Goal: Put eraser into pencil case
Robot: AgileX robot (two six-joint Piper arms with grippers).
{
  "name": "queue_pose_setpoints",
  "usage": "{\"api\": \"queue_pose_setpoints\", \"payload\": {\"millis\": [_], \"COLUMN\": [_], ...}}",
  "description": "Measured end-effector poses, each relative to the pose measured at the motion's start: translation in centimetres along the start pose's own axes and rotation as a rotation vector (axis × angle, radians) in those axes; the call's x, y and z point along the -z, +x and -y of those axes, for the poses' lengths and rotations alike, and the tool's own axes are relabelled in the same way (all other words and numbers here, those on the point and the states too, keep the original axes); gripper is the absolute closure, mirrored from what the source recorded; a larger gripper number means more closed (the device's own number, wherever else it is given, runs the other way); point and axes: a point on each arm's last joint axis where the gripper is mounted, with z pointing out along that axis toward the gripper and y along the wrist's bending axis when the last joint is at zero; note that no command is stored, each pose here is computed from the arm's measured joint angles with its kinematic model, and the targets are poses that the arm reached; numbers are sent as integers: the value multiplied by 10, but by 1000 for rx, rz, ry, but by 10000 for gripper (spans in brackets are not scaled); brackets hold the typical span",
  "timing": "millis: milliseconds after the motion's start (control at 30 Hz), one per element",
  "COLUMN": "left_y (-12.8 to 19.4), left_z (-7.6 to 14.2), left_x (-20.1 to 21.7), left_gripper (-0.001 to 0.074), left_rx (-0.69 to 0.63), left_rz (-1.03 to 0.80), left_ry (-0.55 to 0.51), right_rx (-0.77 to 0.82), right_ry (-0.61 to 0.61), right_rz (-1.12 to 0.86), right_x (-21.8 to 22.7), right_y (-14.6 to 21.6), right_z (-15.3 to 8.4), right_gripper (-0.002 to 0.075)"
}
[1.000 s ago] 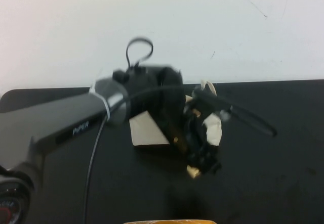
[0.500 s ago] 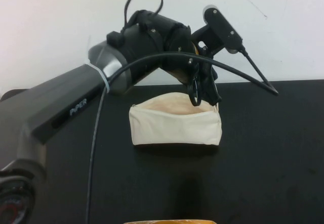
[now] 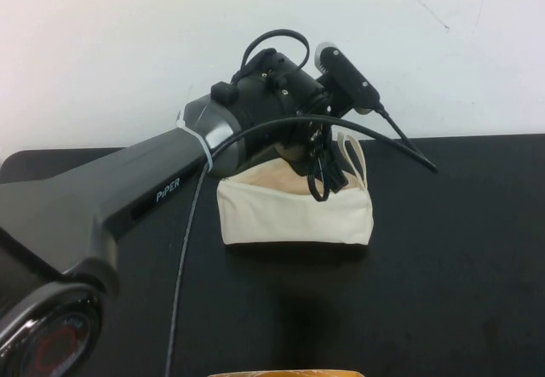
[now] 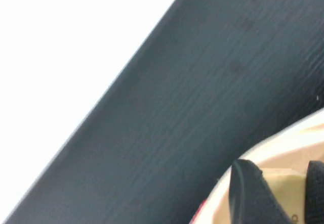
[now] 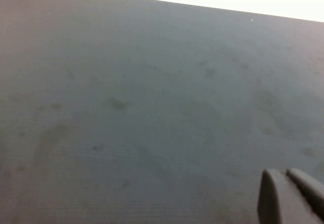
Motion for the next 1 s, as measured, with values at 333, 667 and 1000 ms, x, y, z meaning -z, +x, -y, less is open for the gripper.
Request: {"api": "queue_pose_setpoints", "payload": {"millis": [333,667,1000], "left_y": [6,-5,-20], "left_z": [1,-16,-71], "left_x": [-1,33,220], "left_gripper": [379,506,732], "left_rx": [39,-20,165], "left_rz": [-61,-131,157], "left_ry": [6,-216,-328], "right_rx": [0,0,0], "right_ry": [0,0,0], "right_rz": [0,0,0], "right_x": [0,0,0], "right_y": [0,0,0], "right_z": [0,0,0], "right_gripper": [727,727,727]}}
